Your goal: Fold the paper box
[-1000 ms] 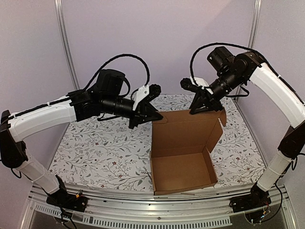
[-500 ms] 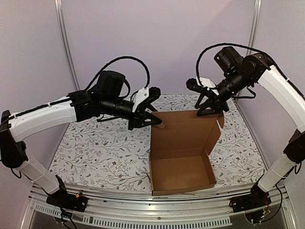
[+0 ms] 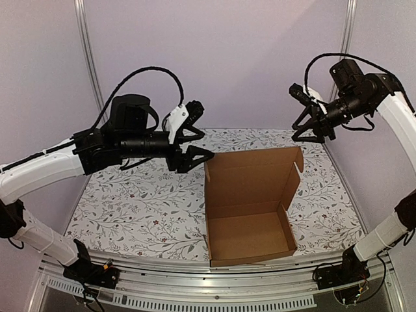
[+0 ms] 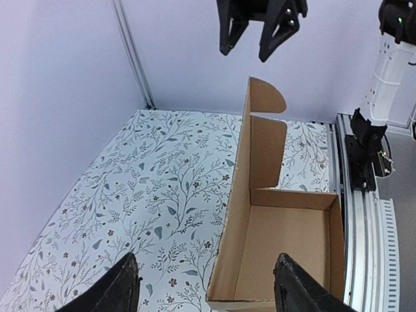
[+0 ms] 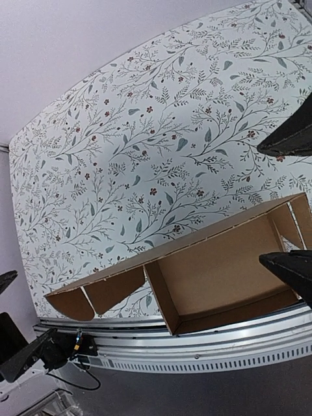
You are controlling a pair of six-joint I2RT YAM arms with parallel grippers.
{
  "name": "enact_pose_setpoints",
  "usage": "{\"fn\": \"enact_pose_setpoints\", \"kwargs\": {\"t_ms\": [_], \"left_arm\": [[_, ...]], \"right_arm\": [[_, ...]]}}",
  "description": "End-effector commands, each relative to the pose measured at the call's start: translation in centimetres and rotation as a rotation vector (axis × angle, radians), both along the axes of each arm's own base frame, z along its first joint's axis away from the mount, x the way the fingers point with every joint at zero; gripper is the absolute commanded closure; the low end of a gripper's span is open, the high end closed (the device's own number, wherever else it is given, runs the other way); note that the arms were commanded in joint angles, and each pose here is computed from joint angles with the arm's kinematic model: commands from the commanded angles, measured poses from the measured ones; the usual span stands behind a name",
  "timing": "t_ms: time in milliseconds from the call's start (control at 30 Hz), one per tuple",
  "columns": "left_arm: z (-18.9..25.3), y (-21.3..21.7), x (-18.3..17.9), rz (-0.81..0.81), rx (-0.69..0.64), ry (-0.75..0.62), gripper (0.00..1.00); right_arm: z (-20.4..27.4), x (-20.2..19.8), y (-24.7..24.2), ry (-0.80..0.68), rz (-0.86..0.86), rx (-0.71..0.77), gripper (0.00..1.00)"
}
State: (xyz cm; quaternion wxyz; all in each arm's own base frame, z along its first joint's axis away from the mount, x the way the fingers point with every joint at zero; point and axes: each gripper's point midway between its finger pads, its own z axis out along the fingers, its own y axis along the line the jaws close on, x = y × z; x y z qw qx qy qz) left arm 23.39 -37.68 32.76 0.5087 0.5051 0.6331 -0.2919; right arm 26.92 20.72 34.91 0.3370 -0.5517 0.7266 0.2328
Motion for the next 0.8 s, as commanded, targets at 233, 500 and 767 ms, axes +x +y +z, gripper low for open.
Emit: {"fn": "enact_pose_setpoints", "kwargs": {"t_ms": [233,500,767], "left_arm": [[0.6,7.6,-0.4,0.584,-0.184,0.153,0.36],[-5.7,6.7,-4.6,0.524,-0.046,0.177,0.37],[-8.0,3.9,-5.1,0.563,0.034,0.152,0.37]], "right_arm": [[-1.7,-2.0,-4.1,0.094,-0.266,0.143,0.48],[-3.0,-3.9,-5.5,0.047,-0.351,0.195,0.44],[-4.3,-3.6,-6.3,0.078,-0.402,0.232,0.42]]}}
